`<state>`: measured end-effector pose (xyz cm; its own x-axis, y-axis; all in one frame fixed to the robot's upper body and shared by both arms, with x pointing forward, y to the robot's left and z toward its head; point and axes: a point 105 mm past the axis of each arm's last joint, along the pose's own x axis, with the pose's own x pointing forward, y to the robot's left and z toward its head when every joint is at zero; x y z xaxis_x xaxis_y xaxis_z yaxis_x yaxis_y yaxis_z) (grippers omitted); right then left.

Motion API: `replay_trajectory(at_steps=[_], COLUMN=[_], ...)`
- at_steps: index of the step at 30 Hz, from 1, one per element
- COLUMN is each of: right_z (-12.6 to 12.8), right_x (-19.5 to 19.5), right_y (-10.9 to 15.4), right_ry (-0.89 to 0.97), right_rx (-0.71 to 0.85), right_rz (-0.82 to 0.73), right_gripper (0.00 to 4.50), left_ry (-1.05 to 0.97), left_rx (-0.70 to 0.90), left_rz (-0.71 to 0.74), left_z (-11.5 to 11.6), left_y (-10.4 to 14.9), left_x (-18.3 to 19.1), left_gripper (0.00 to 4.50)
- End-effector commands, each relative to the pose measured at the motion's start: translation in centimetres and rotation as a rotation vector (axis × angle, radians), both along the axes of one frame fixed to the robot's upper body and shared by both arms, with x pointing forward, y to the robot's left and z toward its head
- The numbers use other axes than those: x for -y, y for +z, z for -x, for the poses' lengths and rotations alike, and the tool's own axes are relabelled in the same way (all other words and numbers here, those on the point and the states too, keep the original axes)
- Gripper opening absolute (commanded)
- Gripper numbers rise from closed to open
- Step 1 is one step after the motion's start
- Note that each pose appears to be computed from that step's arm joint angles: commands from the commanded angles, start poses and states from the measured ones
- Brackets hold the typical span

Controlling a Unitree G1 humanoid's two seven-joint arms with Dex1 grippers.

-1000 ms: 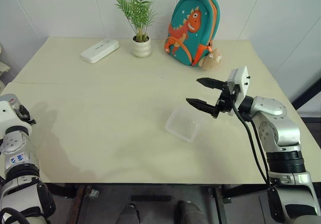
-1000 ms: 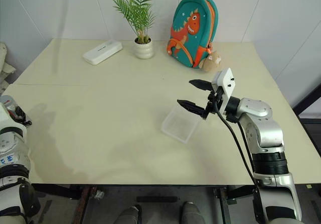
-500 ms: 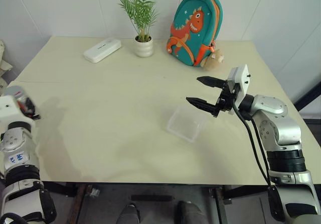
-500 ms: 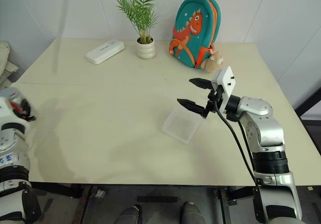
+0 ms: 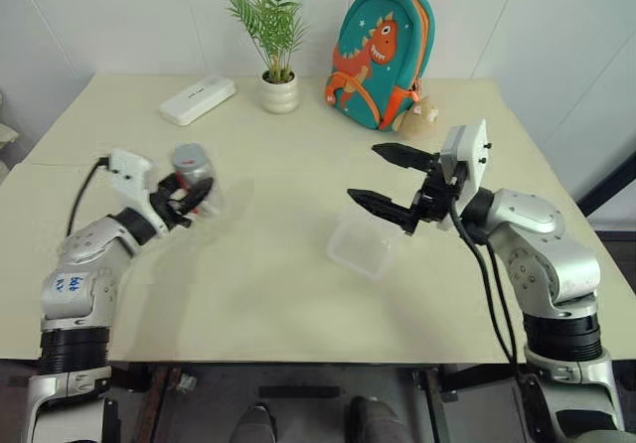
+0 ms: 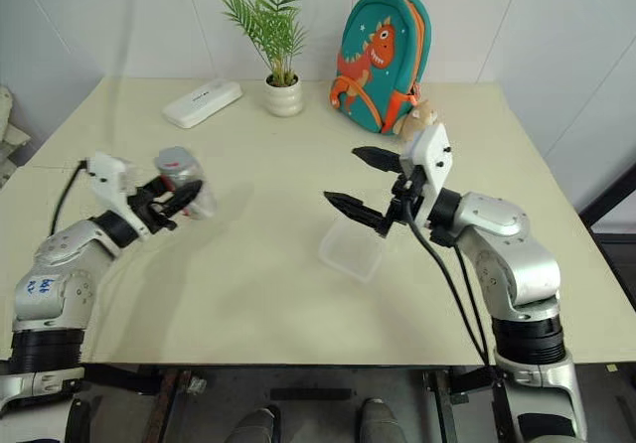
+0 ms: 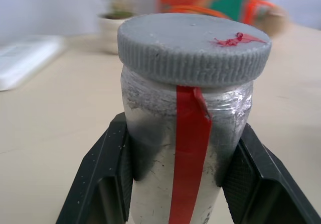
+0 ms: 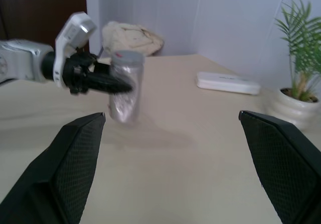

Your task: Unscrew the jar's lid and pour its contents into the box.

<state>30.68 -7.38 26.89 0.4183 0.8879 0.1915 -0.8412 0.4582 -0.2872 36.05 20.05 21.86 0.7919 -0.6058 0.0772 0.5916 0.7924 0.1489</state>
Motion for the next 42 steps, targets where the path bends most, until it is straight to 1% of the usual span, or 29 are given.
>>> replay_trajectory(at_steps=[1, 3, 8, 11, 17, 27, 35, 42], right_z=[1.4, 1.5, 1.3, 0.5, 0.7, 1.2, 1.3, 1.0], right_x=[-1.4, -2.1, -3.3, -4.0, -5.2, -7.1, -7.9, -7.8], right_y=[1.6, 1.8, 1.7, 1.2, 0.8, 0.3, -0.2, -0.4], right_ry=[0.010, -0.012, -0.088, -0.178, -0.184, -0.157, -0.128, -0.144], right_rx=[0.036, 0.023, -0.011, -0.041, -0.039, -0.066, -0.102, -0.103], right_rz=[-0.045, -0.063, -0.081, -0.069, -0.049, -0.067, -0.067, -0.063], right_gripper=[4.50, 4.50, 4.50, 4.50, 4.50, 4.50, 4.50, 4.50], left_ry=[-0.192, -0.285, -0.435, -0.521, -0.614, -0.620, -0.621, -0.628], left_rx=[0.046, 0.024, -0.025, -0.046, 0.026, 0.115, 0.138, 0.141], left_rz=[-0.031, -0.051, -0.105, -0.147, -0.172, -0.151, -0.134, -0.130], left_z=[1.4, 1.9, 2.4, 2.7, 3.1, 3.2, 3.3, 3.5], left_y=[2.0, 1.9, 1.2, 0.7, 1.3, 1.1, 1.2, 1.2], left_x=[3.1, 4.3, 6.0, 6.8, 8.1, 8.8, 8.9, 9.0], left_gripper=[1.92, 1.92, 1.92, 1.92, 1.92, 1.92, 1.92, 1.92])
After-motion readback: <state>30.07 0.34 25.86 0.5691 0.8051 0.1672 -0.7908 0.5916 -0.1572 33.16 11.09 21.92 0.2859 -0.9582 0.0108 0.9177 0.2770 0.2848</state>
